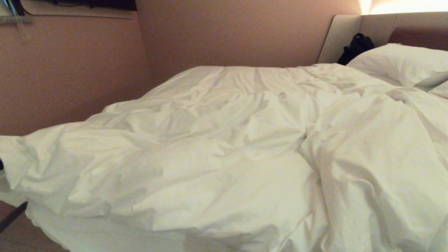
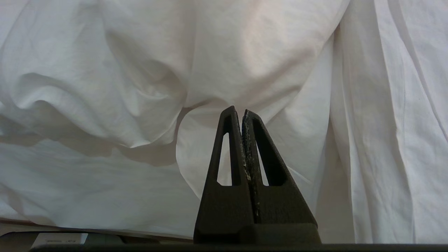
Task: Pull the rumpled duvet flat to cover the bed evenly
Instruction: Flatten the corners of the folded blanket
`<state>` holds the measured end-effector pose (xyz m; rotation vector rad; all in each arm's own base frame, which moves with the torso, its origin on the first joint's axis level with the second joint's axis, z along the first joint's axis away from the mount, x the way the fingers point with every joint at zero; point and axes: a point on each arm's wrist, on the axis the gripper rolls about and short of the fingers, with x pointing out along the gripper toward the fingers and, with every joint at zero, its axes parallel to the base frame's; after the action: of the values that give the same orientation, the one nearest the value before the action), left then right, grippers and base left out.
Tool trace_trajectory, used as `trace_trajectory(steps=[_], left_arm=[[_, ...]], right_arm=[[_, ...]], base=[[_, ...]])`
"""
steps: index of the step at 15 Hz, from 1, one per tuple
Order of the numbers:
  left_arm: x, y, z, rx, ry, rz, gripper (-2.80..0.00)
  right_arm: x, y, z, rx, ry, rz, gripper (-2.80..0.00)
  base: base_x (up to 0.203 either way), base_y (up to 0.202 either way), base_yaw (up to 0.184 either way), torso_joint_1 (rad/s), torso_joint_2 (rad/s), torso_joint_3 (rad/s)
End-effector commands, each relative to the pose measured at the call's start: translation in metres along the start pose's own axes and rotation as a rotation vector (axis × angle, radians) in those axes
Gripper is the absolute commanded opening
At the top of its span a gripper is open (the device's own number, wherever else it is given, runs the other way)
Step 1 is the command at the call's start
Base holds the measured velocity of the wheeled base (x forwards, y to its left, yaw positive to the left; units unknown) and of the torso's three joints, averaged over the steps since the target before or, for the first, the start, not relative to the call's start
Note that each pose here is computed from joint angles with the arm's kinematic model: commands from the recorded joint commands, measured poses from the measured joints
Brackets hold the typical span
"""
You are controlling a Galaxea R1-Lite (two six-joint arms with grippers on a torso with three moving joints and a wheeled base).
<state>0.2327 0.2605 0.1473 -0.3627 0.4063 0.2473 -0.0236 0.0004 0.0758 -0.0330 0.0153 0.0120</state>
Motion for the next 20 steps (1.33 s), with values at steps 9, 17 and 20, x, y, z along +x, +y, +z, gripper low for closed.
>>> trace_trajectory(steps=[9,17,20], left_arm=[[-0.044,0.005,-0.046,0.055,0.092,0.059,0.00],[-0.030,0.016,-0.060,0.190,0.152,0.103,0.00],[-0.015,0.027,-0.043,0.304,0.120,0.104,0.00]], right_arm=[[0.000,0.000,0.000,-0.001,0.000,0.001,-2.80],[0.000,0.000,0.000,-0.001,0.000,0.001,-2.80],[0.000,0.000,0.000,-0.001,0.000,0.001,-2.80]], base=[[0.000,0.000,0.000,0.000,0.00,0.000],[0.000,0.000,0.000,0.000,0.00,0.000],[0.000,0.000,0.000,0.000,0.00,0.000]])
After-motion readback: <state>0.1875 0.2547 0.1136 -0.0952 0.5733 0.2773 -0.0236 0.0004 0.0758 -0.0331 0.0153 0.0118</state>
